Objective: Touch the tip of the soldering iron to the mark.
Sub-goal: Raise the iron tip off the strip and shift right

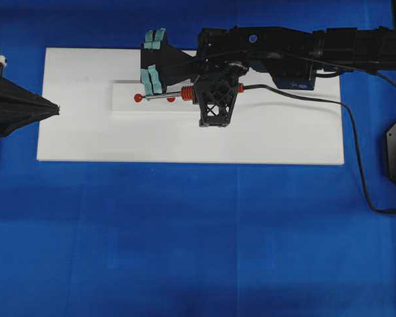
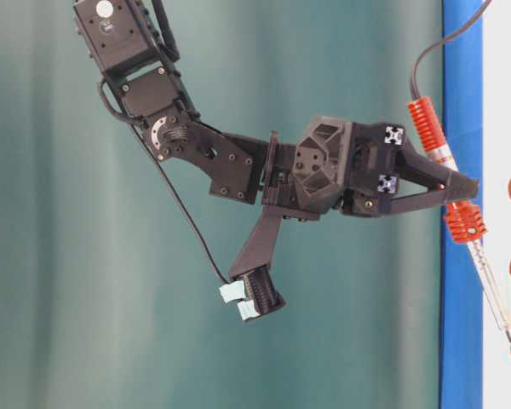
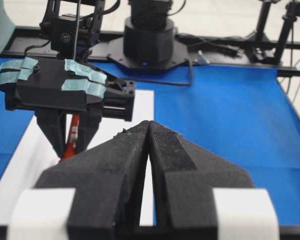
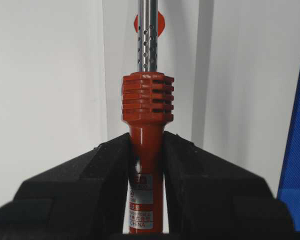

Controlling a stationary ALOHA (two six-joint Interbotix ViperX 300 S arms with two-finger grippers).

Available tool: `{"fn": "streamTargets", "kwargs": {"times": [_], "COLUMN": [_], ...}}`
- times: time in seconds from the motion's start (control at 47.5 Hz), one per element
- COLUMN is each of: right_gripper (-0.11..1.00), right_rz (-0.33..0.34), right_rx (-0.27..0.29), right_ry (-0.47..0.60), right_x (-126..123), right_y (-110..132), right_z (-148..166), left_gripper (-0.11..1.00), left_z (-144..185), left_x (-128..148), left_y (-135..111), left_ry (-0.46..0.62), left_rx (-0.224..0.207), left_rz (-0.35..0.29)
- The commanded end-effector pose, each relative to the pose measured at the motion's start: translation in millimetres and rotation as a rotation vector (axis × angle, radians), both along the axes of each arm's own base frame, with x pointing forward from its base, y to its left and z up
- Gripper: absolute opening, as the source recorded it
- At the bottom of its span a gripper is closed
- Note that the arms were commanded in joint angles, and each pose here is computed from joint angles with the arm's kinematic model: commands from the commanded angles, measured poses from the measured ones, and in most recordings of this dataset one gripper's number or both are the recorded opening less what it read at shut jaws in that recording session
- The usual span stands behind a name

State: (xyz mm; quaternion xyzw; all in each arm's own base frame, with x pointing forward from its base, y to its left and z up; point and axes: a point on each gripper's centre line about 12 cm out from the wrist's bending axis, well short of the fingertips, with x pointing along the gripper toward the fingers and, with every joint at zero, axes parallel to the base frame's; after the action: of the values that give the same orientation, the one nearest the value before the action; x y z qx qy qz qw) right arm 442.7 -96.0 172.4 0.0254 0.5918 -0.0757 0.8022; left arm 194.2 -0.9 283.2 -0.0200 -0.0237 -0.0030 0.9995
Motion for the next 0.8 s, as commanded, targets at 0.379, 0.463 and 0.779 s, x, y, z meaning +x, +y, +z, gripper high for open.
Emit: {"fn": "streamTargets", "kwargs": {"times": [0.379,0.463,0.779], "right_gripper": [0.06,0.06,0.06], "right_rz": [0.003,0.002,-0.002], "right_rx": [-0.011,-0.015,-0.044], "right_ry": [-0.052,-0.061,-0.135], "right_x": [5,6,-6], "right_y": [0,-1,-1], "right_z": [19,24,81], "left_gripper": [0.00,0.00,0.00], "left_z": [4,5,5], "left_x": [1,1,1], "left_y": [1,1,1], "left_ry": [-0.012,-0.014,-0.014], "left_rx": [-0.002,0.000,0.000], "left_rz": [0.003,0.003,0.003]}}
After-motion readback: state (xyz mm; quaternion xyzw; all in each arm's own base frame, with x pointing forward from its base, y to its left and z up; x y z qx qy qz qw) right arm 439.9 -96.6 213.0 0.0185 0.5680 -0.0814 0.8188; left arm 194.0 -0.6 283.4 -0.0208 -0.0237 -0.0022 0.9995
